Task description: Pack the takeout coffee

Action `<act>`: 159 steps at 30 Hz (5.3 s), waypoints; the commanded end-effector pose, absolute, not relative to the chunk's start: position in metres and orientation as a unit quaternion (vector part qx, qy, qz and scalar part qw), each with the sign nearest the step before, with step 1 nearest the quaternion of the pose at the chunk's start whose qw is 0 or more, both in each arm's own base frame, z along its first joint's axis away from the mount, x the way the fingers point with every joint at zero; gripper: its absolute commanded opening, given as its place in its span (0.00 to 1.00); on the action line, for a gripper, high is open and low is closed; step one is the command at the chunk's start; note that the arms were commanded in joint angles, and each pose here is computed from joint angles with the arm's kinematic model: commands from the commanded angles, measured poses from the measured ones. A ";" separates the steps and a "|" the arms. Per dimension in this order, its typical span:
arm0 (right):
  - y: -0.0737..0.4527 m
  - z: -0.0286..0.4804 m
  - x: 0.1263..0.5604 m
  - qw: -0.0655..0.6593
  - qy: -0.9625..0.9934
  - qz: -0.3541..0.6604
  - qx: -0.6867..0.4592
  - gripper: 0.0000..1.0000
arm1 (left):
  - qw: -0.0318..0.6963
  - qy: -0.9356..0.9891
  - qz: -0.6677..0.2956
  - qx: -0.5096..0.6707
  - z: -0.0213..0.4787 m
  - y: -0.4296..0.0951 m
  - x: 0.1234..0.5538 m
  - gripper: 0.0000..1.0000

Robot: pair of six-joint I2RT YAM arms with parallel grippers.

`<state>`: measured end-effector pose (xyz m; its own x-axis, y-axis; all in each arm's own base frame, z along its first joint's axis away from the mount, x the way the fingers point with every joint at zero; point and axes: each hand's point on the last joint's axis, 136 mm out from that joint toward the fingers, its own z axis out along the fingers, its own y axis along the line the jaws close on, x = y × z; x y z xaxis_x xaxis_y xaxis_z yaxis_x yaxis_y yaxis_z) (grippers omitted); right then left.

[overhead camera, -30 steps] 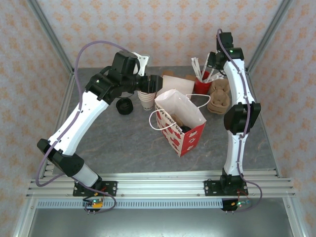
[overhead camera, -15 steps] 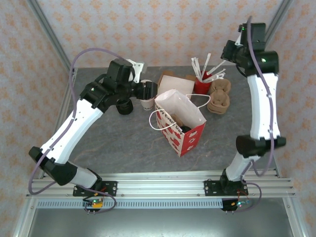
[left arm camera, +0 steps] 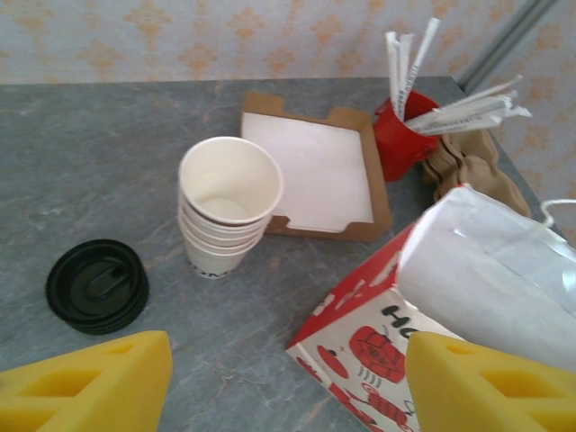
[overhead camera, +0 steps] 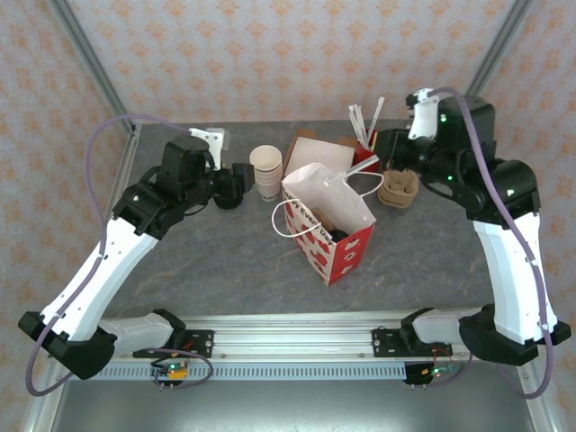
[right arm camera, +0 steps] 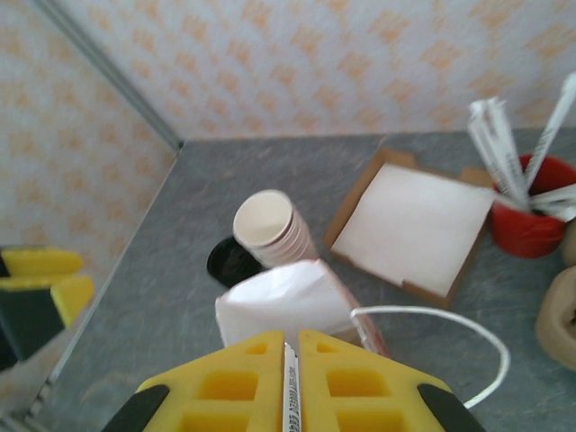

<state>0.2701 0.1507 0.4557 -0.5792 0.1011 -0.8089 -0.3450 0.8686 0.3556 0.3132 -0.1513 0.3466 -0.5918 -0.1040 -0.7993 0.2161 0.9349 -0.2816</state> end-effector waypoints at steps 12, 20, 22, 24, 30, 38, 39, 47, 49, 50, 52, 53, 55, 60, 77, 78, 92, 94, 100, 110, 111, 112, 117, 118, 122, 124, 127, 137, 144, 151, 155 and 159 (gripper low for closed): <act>0.211 0.347 0.316 0.349 0.914 0.157 -0.137 0.14 | 0.446 0.880 -0.164 0.001 0.332 -0.142 0.330 0.70; 0.244 0.281 0.333 0.282 0.935 0.147 -0.160 0.19 | 0.444 0.881 -0.163 -0.002 0.327 -0.141 0.335 0.70; 0.247 0.274 0.334 0.271 0.937 0.145 -0.165 0.23 | 0.442 0.882 -0.163 -0.002 0.325 -0.142 0.336 0.70; 0.245 0.273 0.335 0.272 0.938 0.136 -0.166 0.28 | 0.441 0.883 -0.163 -0.002 0.323 -0.141 0.337 0.70; 0.237 0.296 0.335 0.301 0.930 0.126 -0.169 0.42 | 0.437 0.885 -0.160 -0.007 0.316 -0.140 0.340 0.70; 0.217 0.367 0.322 0.391 0.895 0.140 -0.164 0.55 | 0.425 0.894 -0.140 -0.027 0.295 -0.126 0.342 0.70; 0.212 0.376 0.320 0.412 0.886 0.142 -0.158 0.57 | 0.422 0.895 -0.139 -0.036 0.289 -0.121 0.342 0.70; 0.173 0.402 0.316 0.533 0.831 0.128 -0.096 0.76 | 0.393 0.900 -0.160 -0.103 0.250 -0.097 0.337 0.70; 0.162 0.396 0.330 0.530 0.838 0.102 -0.075 0.77 | 0.390 0.900 -0.164 -0.107 0.249 -0.097 0.337 0.70; 0.156 0.392 0.339 0.525 0.843 0.095 -0.064 0.77 | 0.389 0.899 -0.167 -0.111 0.249 -0.097 0.337 0.70; 0.149 0.385 0.358 0.513 0.852 0.096 -0.041 0.77 | 0.391 0.897 -0.173 -0.115 0.253 -0.099 0.338 0.70; 0.145 0.381 0.368 0.507 0.856 0.101 -0.030 0.77 | 0.393 0.895 -0.177 -0.116 0.256 -0.099 0.339 0.70; 0.142 0.374 0.383 0.498 0.860 0.115 -0.013 0.77 | 0.395 0.894 -0.181 -0.115 0.261 -0.102 0.342 0.70; 0.137 0.362 0.401 0.487 0.863 0.134 0.006 0.77 | 0.383 0.904 -0.165 -0.100 0.264 -0.107 0.361 0.70; 0.183 0.279 0.482 0.366 0.909 0.192 -0.057 0.71 | 0.402 0.898 -0.156 -0.087 0.269 -0.118 0.414 0.68; 0.186 0.270 0.488 0.356 0.913 0.189 -0.062 0.70 | 0.404 0.897 -0.156 -0.087 0.269 -0.117 0.411 0.68; 0.236 0.173 0.527 0.257 0.936 0.197 -0.137 0.59 | 0.414 0.894 -0.149 -0.083 0.273 -0.108 0.391 0.68; 0.238 0.159 0.530 0.246 0.939 0.192 -0.142 0.59 | 0.415 0.894 -0.149 -0.083 0.274 -0.108 0.391 0.68; 0.244 0.124 0.536 0.223 0.944 0.185 -0.157 0.59 | 0.416 0.894 -0.145 -0.078 0.273 -0.107 0.388 0.68; 0.249 0.087 0.544 0.207 0.949 0.161 -0.177 0.65 | 0.422 0.891 -0.151 -0.075 0.274 -0.107 0.383 0.68; 0.247 0.084 0.544 0.206 0.950 0.156 -0.177 0.65 | 0.422 0.890 -0.152 -0.074 0.274 -0.107 0.383 0.68; 0.245 0.081 0.545 0.204 0.951 0.151 -0.177 0.65 | 0.422 0.891 -0.154 -0.074 0.273 -0.108 0.382 0.68; 0.240 0.077 0.546 0.204 0.954 0.133 -0.177 0.67 | 0.418 0.892 -0.158 -0.072 0.269 -0.110 0.382 0.68; 0.239 0.077 0.547 0.207 0.954 0.128 -0.177 0.68 | 0.418 0.891 -0.159 -0.072 0.269 -0.110 0.382 0.68; 0.233 0.074 0.547 0.204 0.956 0.110 -0.182 0.71 | 0.418 0.892 -0.158 -0.071 0.269 -0.110 0.383 0.68; 0.231 0.068 0.545 0.197 0.957 0.102 -0.186 0.73 | 0.420 0.891 -0.157 -0.071 0.269 -0.110 0.383 0.68; 0.231 0.057 0.542 0.185 0.960 0.093 -0.191 0.73 | 0.419 0.892 -0.157 -0.071 0.268 -0.110 0.384 0.68; 0.230 0.036 0.535 0.160 0.965 0.084 -0.192 0.62 | 0.417 0.893 -0.153 -0.070 0.266 -0.109 0.384 0.68; 0.233 0.055 0.540 0.175 0.962 0.103 -0.181 0.42 | 0.413 0.895 -0.155 -0.068 0.264 -0.110 0.383 0.68; 0.233 0.083 0.545 0.196 0.958 0.132 -0.163 0.27 | 0.414 0.894 -0.159 -0.068 0.265 -0.111 0.383 0.68; 0.229 0.098 0.548 0.210 0.956 0.135 -0.155 0.19 | 0.412 0.894 -0.161 -0.069 0.264 -0.112 0.383 0.68; 0.225 0.115 0.551 0.223 0.953 0.143 -0.144 0.12 | 0.411 0.895 -0.161 -0.068 0.263 -0.112 0.382 0.68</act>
